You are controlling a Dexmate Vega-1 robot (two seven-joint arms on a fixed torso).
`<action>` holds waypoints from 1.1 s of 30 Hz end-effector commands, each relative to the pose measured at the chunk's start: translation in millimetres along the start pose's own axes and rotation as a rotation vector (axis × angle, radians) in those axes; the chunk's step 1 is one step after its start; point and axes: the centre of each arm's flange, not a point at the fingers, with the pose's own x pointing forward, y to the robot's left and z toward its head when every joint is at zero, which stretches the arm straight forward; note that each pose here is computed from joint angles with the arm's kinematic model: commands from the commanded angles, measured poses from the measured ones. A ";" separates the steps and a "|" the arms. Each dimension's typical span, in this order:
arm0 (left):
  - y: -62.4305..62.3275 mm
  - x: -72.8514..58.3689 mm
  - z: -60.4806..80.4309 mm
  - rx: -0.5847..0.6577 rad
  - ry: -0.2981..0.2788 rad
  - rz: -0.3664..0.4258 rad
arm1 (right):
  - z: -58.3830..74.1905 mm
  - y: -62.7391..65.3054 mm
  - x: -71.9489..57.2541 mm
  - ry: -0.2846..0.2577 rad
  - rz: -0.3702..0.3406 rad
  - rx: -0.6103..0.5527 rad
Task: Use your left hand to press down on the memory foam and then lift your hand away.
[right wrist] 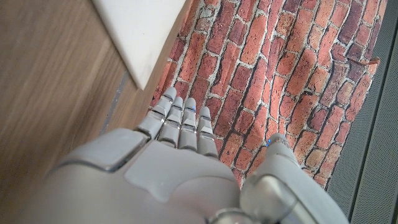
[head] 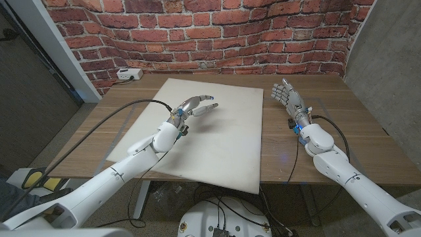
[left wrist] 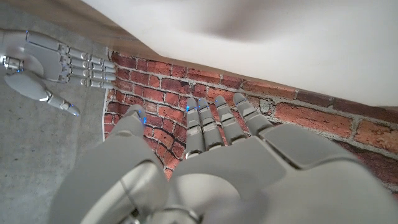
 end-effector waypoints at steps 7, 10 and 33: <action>11.2 -7.6 -11.6 -0.598 -0.154 0.067 | -1.7 -3.7 -2.7 -0.003 0.004 0.003; 10.9 -8.4 -13.6 -0.647 -0.163 0.075 | -1.7 -3.8 -4.2 -0.001 0.001 0.005; 9.1 -20.6 -38.7 -0.984 -0.127 0.091 | -3.3 2.0 -9.0 -0.005 0.009 0.010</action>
